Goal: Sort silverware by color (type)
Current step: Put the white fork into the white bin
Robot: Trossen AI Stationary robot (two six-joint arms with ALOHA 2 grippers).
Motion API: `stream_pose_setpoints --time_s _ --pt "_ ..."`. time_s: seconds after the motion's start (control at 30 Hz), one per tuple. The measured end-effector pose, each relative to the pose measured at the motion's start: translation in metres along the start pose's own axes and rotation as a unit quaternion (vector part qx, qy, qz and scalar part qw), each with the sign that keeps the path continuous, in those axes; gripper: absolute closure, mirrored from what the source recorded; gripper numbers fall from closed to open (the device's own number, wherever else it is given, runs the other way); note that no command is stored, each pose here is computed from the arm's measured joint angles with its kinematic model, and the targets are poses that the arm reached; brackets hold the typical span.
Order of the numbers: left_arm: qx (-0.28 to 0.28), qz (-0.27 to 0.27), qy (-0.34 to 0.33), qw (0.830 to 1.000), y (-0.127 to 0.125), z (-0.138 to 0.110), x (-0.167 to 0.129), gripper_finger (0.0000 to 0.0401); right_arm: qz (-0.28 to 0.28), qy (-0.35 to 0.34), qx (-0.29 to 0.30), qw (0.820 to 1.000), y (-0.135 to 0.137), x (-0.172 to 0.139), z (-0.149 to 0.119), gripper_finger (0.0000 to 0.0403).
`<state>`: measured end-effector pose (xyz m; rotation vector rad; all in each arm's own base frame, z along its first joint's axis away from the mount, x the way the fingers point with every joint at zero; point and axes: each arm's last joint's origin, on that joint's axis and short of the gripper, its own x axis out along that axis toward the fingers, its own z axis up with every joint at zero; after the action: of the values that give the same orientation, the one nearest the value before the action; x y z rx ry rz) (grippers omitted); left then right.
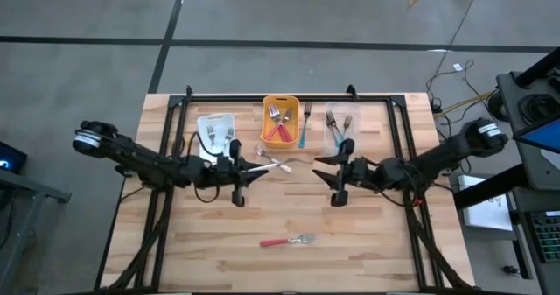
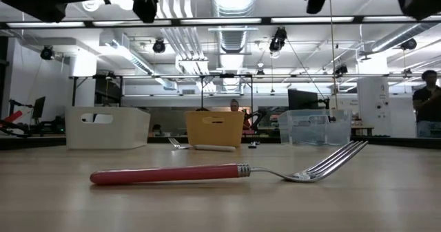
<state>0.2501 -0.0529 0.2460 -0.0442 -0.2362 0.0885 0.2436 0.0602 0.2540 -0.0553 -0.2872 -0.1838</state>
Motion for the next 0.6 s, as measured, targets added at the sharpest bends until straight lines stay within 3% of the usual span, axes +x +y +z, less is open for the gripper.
stream_pose_setpoints --time_s 0.3,0.6 --pt "0.016 0.0 -0.015 1.0 -0.008 0.005 0.023 0.039 0.01 -0.038 -0.028 0.999 0.011 0.039 -0.012 0.0254" --pt "0.015 -0.01 -0.023 1.0 -0.009 0.008 0.023 0.039 0.009 -0.072 -0.044 0.996 0.013 0.053 0.004 0.0256"
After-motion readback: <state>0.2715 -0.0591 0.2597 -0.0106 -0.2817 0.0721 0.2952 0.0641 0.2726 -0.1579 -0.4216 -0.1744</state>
